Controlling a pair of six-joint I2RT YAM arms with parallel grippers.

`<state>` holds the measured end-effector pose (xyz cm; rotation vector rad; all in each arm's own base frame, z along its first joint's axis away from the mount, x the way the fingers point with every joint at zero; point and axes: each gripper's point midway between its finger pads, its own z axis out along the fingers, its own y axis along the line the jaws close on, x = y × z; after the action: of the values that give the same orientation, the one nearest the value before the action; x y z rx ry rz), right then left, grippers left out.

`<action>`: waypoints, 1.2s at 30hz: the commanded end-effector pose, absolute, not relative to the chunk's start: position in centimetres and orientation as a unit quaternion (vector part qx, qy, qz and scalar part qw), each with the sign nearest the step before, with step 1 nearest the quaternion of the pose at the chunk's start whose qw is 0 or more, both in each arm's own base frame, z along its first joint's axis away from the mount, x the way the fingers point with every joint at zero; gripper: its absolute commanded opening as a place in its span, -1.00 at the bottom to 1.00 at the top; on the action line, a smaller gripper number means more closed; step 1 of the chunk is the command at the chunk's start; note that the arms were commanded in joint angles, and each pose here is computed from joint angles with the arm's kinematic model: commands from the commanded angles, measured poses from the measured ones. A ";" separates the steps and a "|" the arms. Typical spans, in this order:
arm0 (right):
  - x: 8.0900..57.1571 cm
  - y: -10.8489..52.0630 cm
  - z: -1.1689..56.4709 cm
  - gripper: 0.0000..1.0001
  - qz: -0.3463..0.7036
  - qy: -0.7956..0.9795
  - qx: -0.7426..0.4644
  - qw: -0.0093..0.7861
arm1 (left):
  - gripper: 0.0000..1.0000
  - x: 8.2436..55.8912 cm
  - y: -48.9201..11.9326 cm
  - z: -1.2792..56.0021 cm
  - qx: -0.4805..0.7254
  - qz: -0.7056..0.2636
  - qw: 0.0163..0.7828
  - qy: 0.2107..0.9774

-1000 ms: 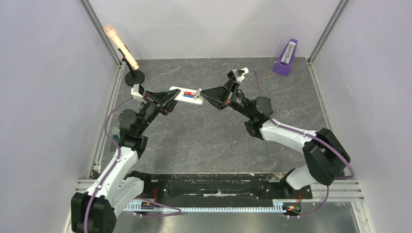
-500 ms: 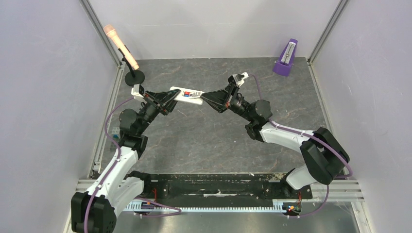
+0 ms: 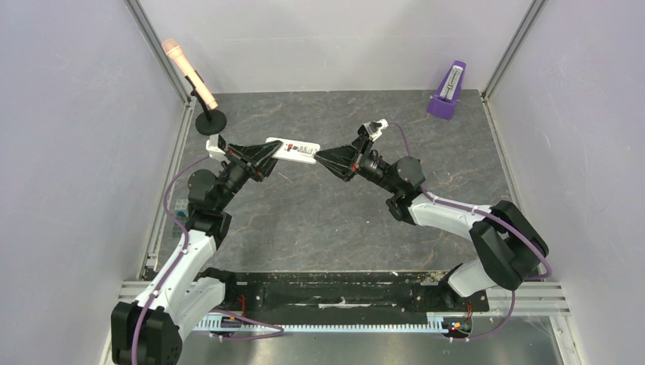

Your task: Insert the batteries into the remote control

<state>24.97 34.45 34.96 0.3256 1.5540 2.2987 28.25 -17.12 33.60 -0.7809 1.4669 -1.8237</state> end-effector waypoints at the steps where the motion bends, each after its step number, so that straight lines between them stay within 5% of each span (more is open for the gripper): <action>1: 24.7 34.1 35.3 -0.66 0.808 0.550 0.111 0.180 | -0.96 27.6 -17.0 35.5 -0.289 -0.711 0.338 0.544; 13: 24.9 33.5 33.9 -0.23 0.784 0.582 0.115 0.181 | -0.96 27.7 -17.1 34.5 -0.290 -0.698 0.340 0.559; 36: 26.5 30.9 27.2 0.12 0.532 0.800 0.050 0.273 | -0.96 26.6 -19.7 27.5 -0.184 -0.651 0.318 0.664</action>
<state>26.75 31.99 27.71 0.1620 2.1076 1.5530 27.59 -19.02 27.87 -0.6202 1.7297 -1.6963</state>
